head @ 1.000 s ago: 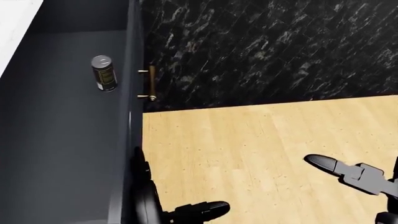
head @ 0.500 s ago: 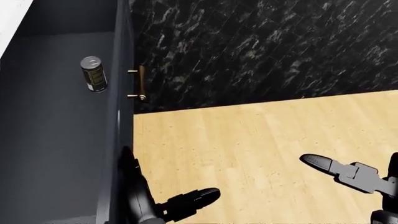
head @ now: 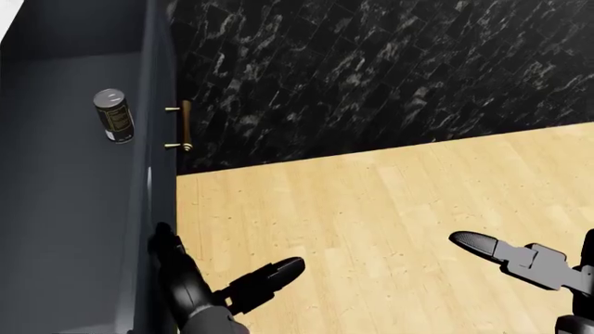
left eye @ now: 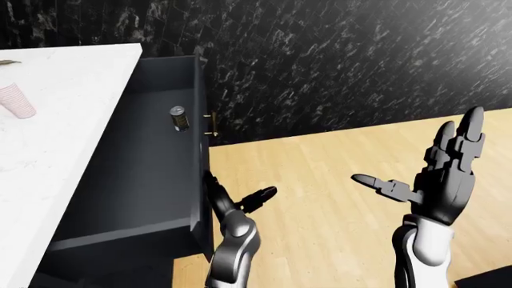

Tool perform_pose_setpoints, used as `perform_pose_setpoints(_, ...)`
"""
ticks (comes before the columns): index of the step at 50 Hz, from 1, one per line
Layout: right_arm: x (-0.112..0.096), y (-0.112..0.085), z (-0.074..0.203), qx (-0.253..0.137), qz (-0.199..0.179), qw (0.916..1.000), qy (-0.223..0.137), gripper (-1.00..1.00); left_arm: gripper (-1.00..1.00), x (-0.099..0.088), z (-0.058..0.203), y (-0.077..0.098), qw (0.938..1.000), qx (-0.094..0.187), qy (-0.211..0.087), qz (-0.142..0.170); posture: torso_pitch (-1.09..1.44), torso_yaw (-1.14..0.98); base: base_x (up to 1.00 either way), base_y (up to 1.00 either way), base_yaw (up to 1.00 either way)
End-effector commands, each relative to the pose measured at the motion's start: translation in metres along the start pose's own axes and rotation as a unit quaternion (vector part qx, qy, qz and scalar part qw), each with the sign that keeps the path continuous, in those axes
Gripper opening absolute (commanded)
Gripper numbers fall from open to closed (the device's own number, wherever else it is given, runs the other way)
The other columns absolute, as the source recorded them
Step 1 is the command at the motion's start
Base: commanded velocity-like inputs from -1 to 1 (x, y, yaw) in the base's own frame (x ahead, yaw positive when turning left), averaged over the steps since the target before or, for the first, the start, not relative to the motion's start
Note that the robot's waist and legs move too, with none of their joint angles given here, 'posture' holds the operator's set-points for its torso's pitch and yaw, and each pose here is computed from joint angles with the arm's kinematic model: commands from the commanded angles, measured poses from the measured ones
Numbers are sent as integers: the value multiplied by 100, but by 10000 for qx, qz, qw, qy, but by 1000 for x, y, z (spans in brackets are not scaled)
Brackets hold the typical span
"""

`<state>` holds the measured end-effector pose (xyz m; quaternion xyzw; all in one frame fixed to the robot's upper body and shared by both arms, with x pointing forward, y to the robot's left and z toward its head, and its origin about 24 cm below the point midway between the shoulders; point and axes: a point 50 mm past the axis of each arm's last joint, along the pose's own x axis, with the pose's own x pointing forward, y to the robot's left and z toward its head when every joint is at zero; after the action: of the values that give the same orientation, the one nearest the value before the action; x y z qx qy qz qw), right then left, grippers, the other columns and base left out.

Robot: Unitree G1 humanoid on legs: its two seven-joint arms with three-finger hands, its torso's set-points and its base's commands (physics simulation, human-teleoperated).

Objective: Close the right drawer.

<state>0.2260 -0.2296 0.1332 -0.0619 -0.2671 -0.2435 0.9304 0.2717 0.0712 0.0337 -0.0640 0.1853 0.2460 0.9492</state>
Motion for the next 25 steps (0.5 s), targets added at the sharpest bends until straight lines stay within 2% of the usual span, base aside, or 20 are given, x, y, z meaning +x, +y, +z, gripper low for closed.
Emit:
perform_pose_setpoints(1,5,0,14,68,-16,9991,-415,100,100,10,8,20,9973,-216,-101,692,0,0,0,0,0)
perform_pose_setpoints(16,6,1,14,72,-13,9991,-417,100,100,24,20,30,9925,-388,39,1156,0,0,0,0,0)
perform_pose_setpoints(21,6,1,14,73,-15,9991,-419,100,100,25,20,32,9909,-291,47,1313,0,0,0,0,0)
perform_pose_setpoints(25,6,1,13,79,-10,9991,-406,100,100,29,23,33,9900,-345,60,1364,0,0,0,0,0)
